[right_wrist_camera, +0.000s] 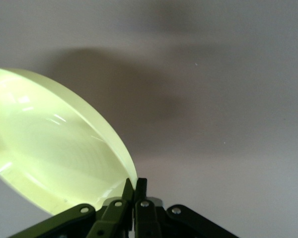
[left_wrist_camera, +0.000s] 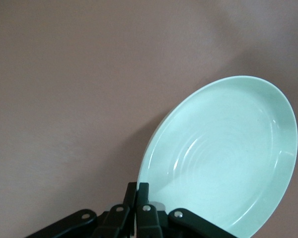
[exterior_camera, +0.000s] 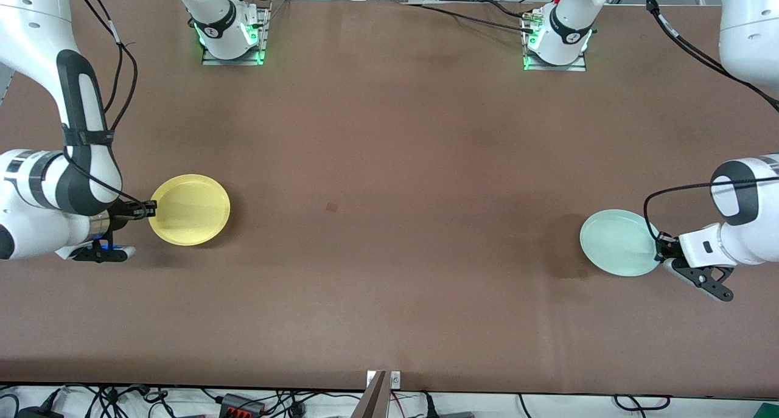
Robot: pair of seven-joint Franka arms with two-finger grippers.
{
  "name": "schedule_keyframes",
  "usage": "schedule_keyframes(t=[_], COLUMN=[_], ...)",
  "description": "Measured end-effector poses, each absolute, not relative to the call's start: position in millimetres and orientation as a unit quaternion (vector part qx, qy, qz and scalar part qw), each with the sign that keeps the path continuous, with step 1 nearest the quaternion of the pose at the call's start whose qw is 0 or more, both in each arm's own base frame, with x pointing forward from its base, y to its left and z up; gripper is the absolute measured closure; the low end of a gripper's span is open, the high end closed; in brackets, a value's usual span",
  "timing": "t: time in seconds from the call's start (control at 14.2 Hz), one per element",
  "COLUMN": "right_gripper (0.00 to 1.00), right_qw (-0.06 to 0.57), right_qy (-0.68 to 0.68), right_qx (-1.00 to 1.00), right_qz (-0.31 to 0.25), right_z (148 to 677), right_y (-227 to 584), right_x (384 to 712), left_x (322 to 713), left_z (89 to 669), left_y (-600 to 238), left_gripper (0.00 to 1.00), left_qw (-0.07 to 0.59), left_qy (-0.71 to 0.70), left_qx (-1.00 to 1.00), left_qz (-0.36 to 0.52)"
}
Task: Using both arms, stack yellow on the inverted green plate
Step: 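Lift and flip the green plate upside down with the left gripper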
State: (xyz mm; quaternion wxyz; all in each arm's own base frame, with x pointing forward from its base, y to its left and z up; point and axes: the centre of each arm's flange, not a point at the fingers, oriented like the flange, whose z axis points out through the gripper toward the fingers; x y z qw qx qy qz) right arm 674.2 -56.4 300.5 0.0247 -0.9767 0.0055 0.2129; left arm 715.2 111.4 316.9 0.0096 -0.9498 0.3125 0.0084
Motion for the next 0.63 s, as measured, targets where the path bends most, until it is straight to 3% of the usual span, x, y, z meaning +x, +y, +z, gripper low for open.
schedule_keyframes(t=[0.28,0.63], right_gripper=[0.97,0.97], right_qw=[0.022,0.042], right_qy=[-0.018,-0.024], right_qx=[-0.980,-0.979], right_qz=[0.199,0.197], right_z=[314.9,315.7], right_y=[-24.1,-4.4], right_x=[681.7,682.5], left_x=[736.0,731.9], left_z=[366.8,399.1], left_y=[47.4,-55.3], left_gripper=[0.97,0.97], left_qw=[0.121,0.255], left_qy=[0.345,0.301], left_qx=[-0.930,-0.917], left_qz=[0.016,0.055])
